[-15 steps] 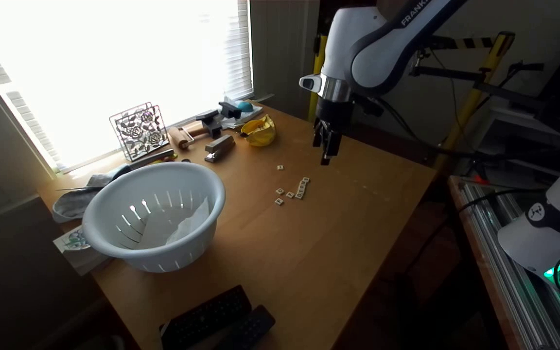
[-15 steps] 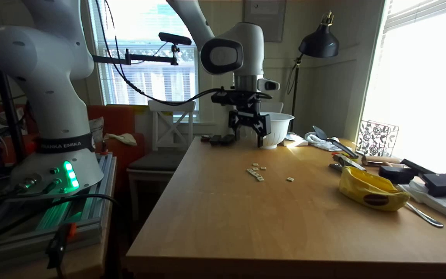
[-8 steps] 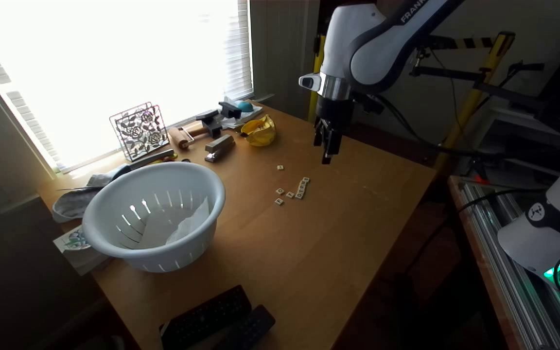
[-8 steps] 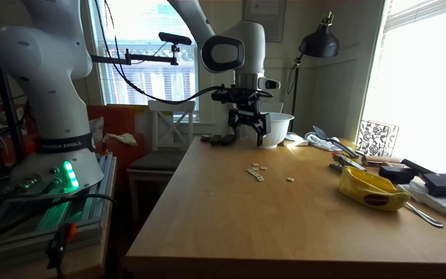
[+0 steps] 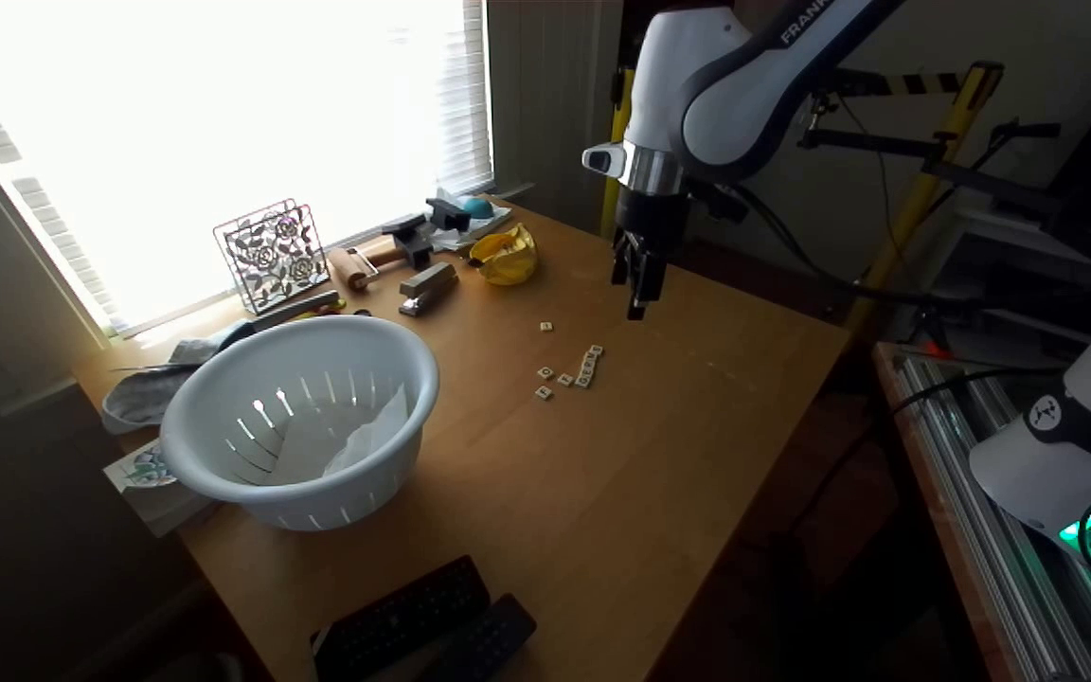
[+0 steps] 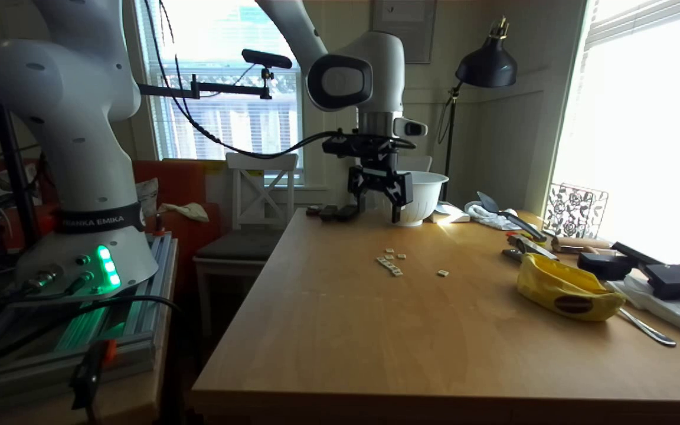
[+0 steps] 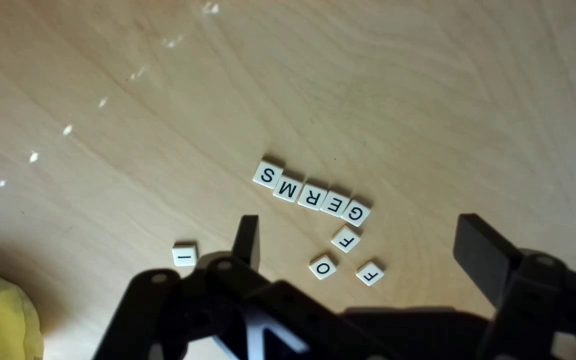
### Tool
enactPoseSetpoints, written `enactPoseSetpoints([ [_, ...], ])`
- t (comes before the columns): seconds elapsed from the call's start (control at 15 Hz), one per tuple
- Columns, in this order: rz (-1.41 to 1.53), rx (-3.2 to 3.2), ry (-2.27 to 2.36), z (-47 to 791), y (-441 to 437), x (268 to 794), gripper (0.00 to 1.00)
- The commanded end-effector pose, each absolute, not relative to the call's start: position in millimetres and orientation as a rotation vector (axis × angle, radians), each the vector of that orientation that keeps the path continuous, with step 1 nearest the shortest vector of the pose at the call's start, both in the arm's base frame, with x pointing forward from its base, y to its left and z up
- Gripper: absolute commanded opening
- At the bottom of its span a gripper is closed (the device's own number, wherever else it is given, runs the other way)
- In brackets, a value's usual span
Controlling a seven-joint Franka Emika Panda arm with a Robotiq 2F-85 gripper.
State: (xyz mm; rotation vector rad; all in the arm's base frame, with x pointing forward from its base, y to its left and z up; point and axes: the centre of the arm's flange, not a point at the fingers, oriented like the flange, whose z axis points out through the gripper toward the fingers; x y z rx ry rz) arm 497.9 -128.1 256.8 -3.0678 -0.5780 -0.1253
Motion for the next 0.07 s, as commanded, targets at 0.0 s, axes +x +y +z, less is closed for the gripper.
enactPoseSetpoints([
  [0.0, -0.125, -3.068, -0.578, 256.8, -128.1, 497.8, 1.0],
])
